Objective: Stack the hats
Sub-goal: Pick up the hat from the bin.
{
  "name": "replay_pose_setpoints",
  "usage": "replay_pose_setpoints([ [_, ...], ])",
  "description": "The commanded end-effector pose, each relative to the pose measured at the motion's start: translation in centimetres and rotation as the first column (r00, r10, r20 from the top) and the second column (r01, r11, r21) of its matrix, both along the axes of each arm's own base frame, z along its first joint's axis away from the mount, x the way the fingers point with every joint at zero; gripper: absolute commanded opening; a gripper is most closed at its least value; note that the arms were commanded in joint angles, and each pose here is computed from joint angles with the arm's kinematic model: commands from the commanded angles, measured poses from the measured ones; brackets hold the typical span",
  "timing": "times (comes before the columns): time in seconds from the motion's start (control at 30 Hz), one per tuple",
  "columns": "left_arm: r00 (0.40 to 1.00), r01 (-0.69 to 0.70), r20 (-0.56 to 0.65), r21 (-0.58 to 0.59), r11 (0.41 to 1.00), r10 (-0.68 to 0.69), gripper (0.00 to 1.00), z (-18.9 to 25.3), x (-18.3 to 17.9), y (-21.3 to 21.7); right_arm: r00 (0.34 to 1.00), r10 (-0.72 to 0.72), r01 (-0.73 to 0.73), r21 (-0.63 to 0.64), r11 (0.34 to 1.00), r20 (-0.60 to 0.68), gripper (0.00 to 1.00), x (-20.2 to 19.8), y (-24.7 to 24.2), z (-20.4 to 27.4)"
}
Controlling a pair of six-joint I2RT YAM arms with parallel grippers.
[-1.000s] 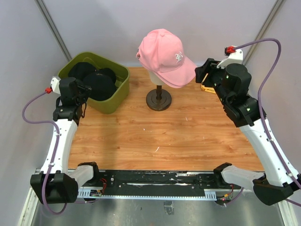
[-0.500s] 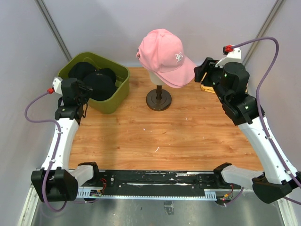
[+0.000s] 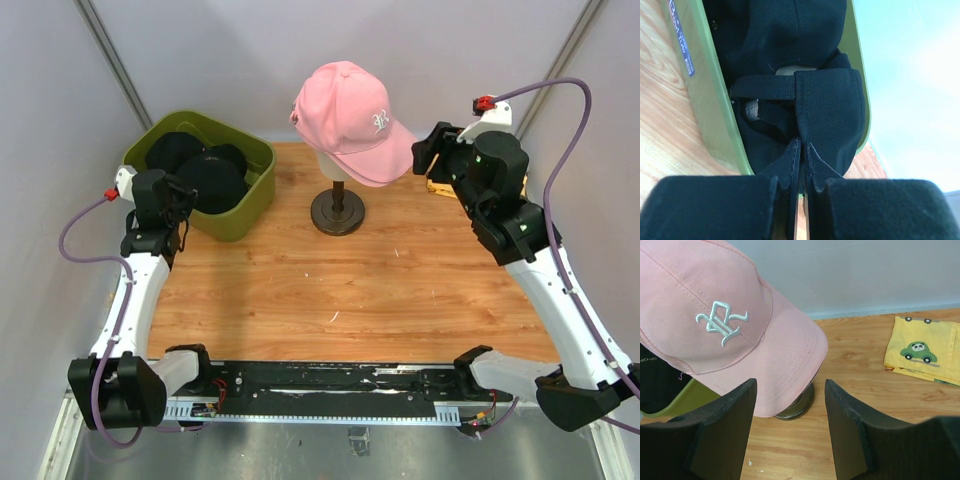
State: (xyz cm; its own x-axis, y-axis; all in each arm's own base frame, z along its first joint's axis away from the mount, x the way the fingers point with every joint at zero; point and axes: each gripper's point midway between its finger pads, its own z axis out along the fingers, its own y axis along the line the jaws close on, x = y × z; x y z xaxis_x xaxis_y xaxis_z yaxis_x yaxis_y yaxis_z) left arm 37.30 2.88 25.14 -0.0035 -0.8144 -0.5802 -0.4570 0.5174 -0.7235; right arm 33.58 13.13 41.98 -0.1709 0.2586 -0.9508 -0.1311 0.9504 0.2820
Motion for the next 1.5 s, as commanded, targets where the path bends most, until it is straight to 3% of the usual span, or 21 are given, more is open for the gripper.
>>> replay_pose_setpoints([
  [0.0,0.995,0.011,0.095,0.001,1.0,-0.011,0.06,3.2,0.2,-0.1,0.999,0.016,-0.016,0.003,1.0,0.031,0.58,0.0,0.7,1.2],
  [0.1,0.993,0.017,0.115,-0.002,1.0,-0.017,0.01,4.2,0.2,-0.3,0.999,0.021,-0.021,0.007,1.0,0.031,0.58,0.2,0.9,1.3],
  [0.9,0.955,0.086,0.293,-0.131,0.988,-0.044,0.01,12.5,1.6,-2.0,0.997,0.011,-0.009,-0.026,1.0,0.074,0.58,0.4,0.7,2.8],
  [1.47,0.89,0.152,0.455,-0.291,0.945,-0.003,0.0,18.7,1.7,-3.0,0.986,0.09,-0.068,-0.152,0.986,0.14,0.58,-0.6,3.3,5.5],
])
